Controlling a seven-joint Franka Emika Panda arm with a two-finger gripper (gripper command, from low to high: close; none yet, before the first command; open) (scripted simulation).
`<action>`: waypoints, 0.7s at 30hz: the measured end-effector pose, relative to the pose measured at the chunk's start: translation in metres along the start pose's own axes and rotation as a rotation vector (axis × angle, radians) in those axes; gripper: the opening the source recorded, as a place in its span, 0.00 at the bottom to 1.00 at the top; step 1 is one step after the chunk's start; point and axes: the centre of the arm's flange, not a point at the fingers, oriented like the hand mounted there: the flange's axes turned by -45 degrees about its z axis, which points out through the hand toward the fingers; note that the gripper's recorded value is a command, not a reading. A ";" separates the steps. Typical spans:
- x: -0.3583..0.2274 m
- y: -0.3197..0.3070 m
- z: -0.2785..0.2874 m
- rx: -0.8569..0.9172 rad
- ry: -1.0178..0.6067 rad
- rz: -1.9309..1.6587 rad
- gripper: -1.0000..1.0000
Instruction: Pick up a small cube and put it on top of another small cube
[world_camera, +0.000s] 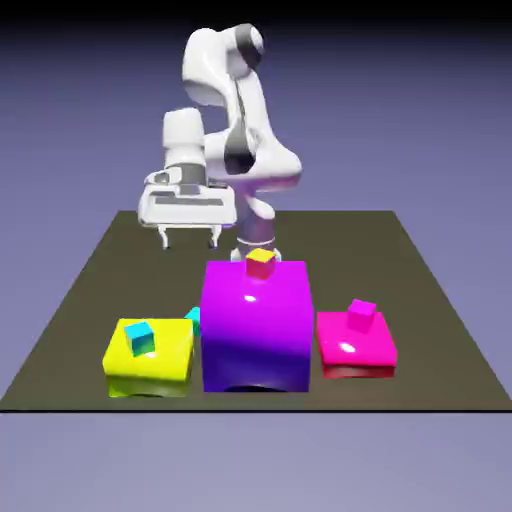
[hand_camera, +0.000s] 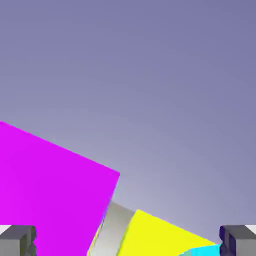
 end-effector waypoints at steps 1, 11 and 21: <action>-0.008 0.003 0.003 0.013 -0.006 -0.018 0.50; -0.089 0.015 0.038 0.174 -0.037 -0.201 0.50; -0.171 -0.003 0.079 0.373 -0.013 -0.387 0.50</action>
